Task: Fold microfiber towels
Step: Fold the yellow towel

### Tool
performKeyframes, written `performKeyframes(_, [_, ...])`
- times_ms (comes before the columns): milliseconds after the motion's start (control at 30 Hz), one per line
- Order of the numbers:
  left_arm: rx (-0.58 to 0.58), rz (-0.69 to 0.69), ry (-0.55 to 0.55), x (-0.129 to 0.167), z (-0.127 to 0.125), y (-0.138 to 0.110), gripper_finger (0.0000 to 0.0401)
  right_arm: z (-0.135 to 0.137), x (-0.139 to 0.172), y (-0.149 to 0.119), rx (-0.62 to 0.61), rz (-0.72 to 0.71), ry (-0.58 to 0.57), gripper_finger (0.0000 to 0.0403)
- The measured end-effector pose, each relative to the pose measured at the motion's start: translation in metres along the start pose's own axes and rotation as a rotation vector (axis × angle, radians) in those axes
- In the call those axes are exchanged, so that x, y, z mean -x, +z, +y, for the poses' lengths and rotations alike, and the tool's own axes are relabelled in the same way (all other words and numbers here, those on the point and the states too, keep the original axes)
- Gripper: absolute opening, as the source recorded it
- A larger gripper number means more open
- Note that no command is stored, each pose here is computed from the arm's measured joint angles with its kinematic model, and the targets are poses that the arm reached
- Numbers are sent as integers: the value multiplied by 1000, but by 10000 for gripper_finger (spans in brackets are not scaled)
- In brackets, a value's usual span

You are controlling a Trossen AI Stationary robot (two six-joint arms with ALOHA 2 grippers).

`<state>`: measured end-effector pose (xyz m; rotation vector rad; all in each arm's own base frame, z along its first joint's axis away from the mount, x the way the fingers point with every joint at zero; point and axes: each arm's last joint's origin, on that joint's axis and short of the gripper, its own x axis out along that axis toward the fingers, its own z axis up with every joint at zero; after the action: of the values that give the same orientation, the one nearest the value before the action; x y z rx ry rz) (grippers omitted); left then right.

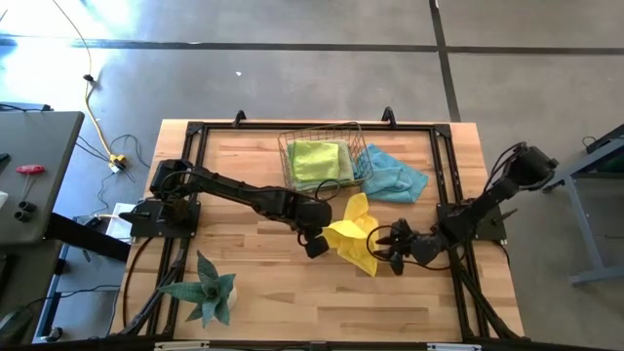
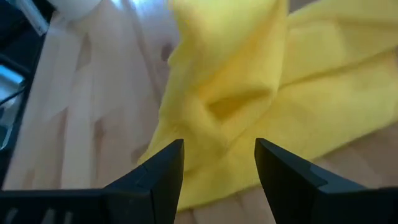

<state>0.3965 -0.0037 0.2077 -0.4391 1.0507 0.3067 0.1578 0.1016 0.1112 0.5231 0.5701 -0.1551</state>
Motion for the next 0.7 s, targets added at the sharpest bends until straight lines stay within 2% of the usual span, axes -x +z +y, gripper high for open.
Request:
performKeyframes(100, [0, 0, 0, 0, 0, 0, 0, 3, 2, -4, -11, 32, 30, 191])
performKeyframes(200, [0, 1, -3, 0, 0, 0, 0, 5, 3, -5, -11, 5, 27, 191])
performKeyframes(467, [0, 2, -3, 0, 0, 0, 0, 1, -1, -4, 32, -147, -96, 191])
performKeyframes(700, [0, 1, -3, 0, 0, 0, 0, 6, -12, -9, 28, -135, -30, 191])
